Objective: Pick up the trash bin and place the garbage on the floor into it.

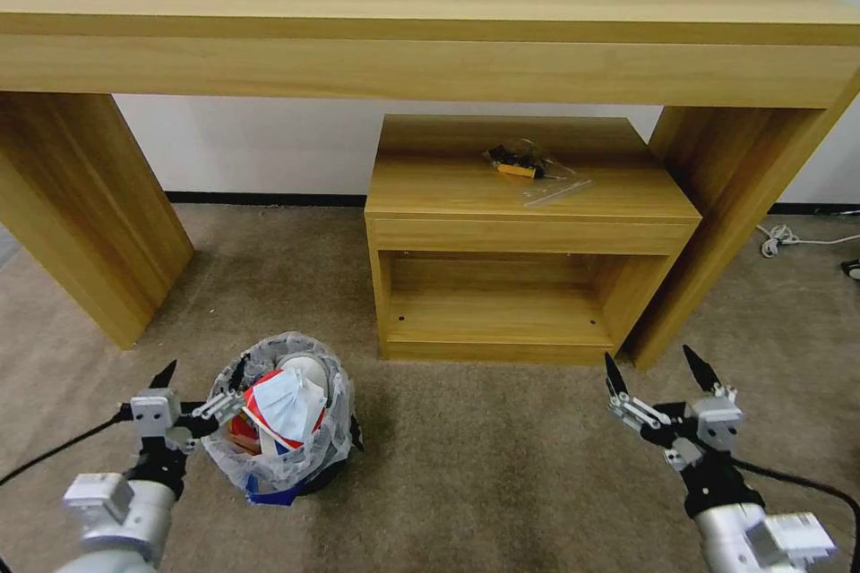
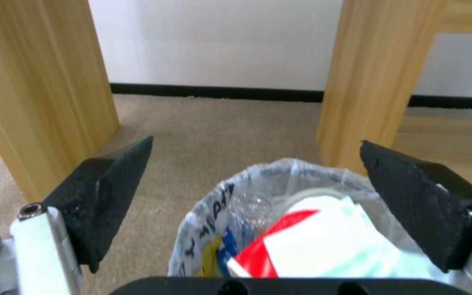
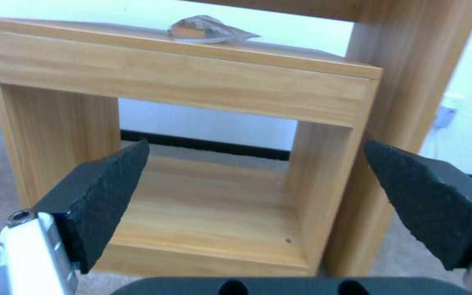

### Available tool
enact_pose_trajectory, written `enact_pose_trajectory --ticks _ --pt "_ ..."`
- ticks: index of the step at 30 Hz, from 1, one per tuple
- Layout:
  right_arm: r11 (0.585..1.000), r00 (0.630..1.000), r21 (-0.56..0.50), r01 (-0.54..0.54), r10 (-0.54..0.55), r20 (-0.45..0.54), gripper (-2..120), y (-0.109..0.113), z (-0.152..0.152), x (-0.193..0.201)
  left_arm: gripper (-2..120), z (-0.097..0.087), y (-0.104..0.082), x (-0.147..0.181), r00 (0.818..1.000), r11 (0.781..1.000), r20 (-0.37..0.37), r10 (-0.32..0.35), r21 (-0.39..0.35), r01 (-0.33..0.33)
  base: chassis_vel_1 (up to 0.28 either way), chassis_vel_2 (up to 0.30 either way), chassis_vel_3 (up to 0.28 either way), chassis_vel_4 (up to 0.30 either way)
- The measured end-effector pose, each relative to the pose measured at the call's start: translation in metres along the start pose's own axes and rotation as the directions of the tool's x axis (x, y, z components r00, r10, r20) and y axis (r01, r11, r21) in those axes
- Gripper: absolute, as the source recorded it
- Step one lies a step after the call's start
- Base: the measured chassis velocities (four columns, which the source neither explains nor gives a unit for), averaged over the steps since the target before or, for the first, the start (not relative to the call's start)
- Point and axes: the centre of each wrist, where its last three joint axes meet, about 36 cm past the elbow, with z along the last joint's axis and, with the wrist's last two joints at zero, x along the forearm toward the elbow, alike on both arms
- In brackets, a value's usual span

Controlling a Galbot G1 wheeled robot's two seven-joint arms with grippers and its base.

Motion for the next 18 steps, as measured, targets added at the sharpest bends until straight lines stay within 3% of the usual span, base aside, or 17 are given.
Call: enact_pose_trajectory --ticks 6,18 --pt "0.999 1.000 0.046 -0.015 0.016 -0.020 100 -0.004 -0.004 0.032 100 0.000 0.000 0.017 1.000 1.000 0.012 0.019 -0.021 -0.019 0.000 0.000 0.000 0.000" --pt "0.999 1.000 0.050 -0.013 0.014 -0.023 100 -0.005 -0.004 0.033 100 0.000 0.000 0.016 1.000 1.000 0.014 0.020 -0.020 -0.019 0.000 0.000 0.000 0.000"
